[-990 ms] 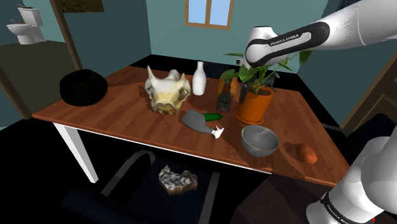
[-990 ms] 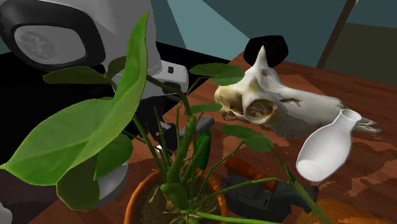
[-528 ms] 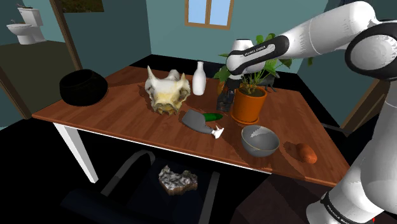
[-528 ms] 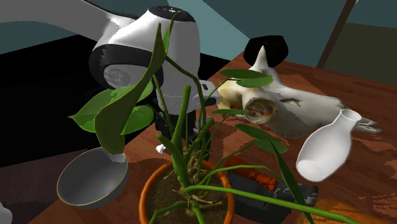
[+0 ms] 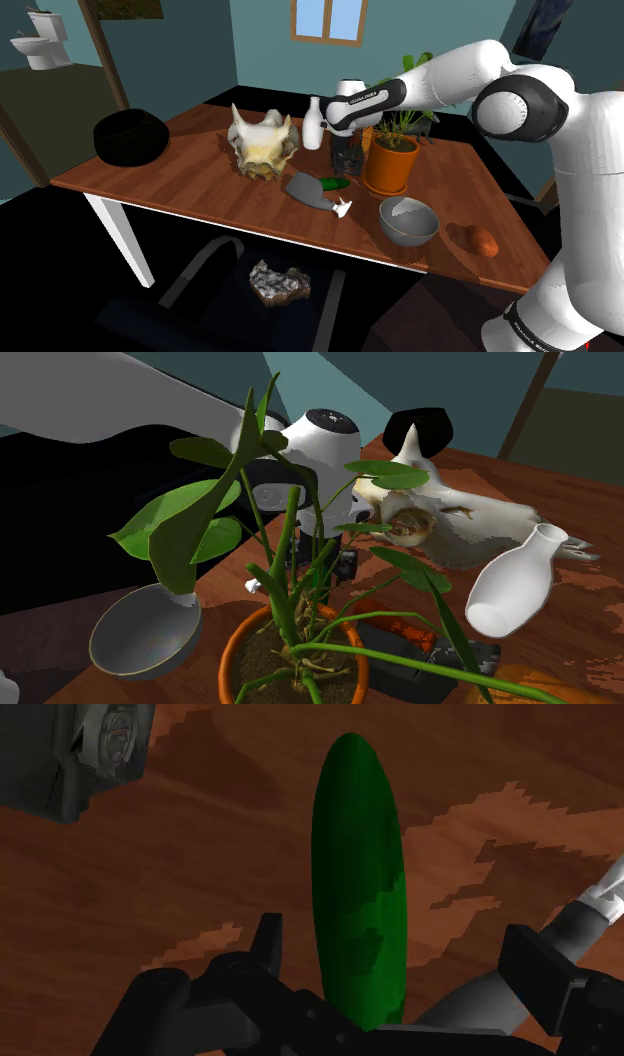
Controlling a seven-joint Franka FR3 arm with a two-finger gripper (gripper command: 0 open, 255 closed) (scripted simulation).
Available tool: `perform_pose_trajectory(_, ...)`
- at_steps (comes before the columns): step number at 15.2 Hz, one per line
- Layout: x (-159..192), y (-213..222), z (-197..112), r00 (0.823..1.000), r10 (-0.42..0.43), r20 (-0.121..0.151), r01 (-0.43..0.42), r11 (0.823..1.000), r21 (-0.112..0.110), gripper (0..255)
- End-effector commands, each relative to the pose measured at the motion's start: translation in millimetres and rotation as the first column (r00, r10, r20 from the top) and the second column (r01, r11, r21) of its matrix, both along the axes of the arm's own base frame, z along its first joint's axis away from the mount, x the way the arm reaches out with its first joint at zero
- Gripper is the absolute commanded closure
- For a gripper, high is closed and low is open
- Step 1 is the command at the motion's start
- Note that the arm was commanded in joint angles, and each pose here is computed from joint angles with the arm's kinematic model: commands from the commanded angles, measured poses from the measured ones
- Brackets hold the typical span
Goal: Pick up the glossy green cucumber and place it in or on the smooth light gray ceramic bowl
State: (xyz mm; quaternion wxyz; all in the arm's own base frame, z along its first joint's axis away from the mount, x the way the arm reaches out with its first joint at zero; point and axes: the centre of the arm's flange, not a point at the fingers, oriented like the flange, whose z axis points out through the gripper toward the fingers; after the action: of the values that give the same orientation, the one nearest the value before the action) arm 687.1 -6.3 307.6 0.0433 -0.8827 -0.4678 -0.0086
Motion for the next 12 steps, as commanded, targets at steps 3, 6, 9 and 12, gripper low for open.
perform_pose_trajectory(3, 18.4, 17.1, -22.1, 0.998, 0.068, 0.0, -0.068, 0.998, 0.014, 0)
perform_pose_trajectory(6, 17.9, 18.6, -37.9, 0.998, 0.068, 0.0, -0.068, 0.998, 0.014, 0)
perform_pose_trajectory(9, 17.3, 20.4, -56.6, 0.998, 0.068, 0.0, -0.068, 0.998, 0.014, 0)
perform_pose_trajectory(12, 17.3, 20.4, -56.6, 0.998, 0.068, 0.0, -0.068, 0.998, 0.014, 0)
